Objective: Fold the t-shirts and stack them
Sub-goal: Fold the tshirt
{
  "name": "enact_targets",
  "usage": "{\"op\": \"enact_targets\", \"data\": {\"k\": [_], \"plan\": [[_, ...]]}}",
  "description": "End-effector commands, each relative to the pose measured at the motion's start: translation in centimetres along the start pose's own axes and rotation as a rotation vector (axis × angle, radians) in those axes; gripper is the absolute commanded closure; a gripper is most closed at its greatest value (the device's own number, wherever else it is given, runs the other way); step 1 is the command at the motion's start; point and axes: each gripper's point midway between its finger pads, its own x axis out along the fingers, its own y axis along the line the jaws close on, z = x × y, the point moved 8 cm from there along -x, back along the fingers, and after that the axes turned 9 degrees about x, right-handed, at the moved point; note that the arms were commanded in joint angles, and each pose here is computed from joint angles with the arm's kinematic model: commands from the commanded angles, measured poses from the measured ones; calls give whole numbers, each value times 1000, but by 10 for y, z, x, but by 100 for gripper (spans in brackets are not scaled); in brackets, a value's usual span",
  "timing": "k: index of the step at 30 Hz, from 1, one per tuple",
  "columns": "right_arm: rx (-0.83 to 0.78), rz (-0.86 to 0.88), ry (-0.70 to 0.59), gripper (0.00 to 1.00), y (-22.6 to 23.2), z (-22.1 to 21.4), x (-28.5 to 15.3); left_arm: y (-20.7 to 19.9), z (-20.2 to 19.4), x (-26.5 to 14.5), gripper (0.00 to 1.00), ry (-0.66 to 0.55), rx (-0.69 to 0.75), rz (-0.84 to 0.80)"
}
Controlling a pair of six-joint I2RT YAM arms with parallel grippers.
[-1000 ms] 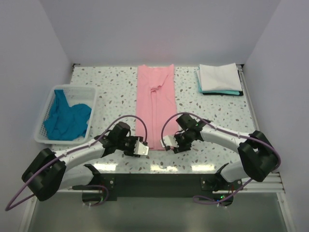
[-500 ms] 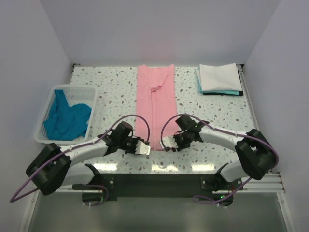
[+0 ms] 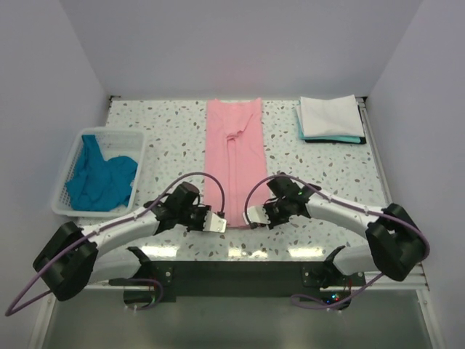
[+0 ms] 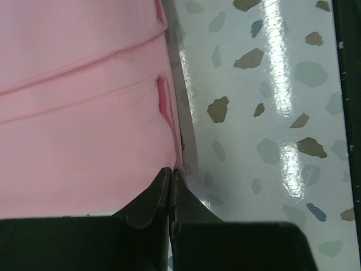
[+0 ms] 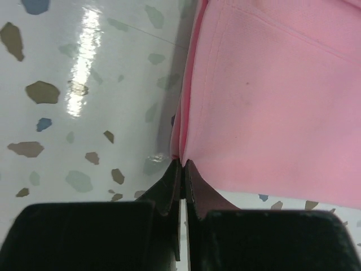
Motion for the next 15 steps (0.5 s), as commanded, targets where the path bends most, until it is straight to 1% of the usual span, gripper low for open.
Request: {"op": "enact_targets", "data": {"k": [1, 2, 3, 5, 7, 9, 11, 13, 14, 15], "plan": [[-20, 36, -18, 100, 23, 6, -16, -8, 21, -13, 100, -62, 4, -44], [-19, 73, -19, 100, 33, 9, -19, -12, 27, -14, 100, -73, 8, -53], [-4, 81, -21, 100, 37, 11, -21, -18, 31, -18, 100, -86, -14, -65], [-12, 95, -35, 100, 49, 19, -30, -25, 40, -23, 100, -108, -12, -82], [2, 90, -57, 100, 52, 24, -38, -24, 51, -34, 100, -139, -30, -70], [16, 83, -53, 100, 53, 27, -46, -17, 59, -44, 100, -142, -30, -38], [23, 46, -59, 100, 42, 34, -56, -11, 62, -52, 100, -128, -26, -18], [28, 15, -97, 100, 28, 45, -67, 1, 67, -59, 100, -132, -12, -2], [56, 22, -88, 100, 21, 43, -68, 9, 64, -63, 100, -131, -29, 17], [45, 22, -92, 100, 15, 46, -71, 22, 68, -69, 100, -140, -9, 45]]}}
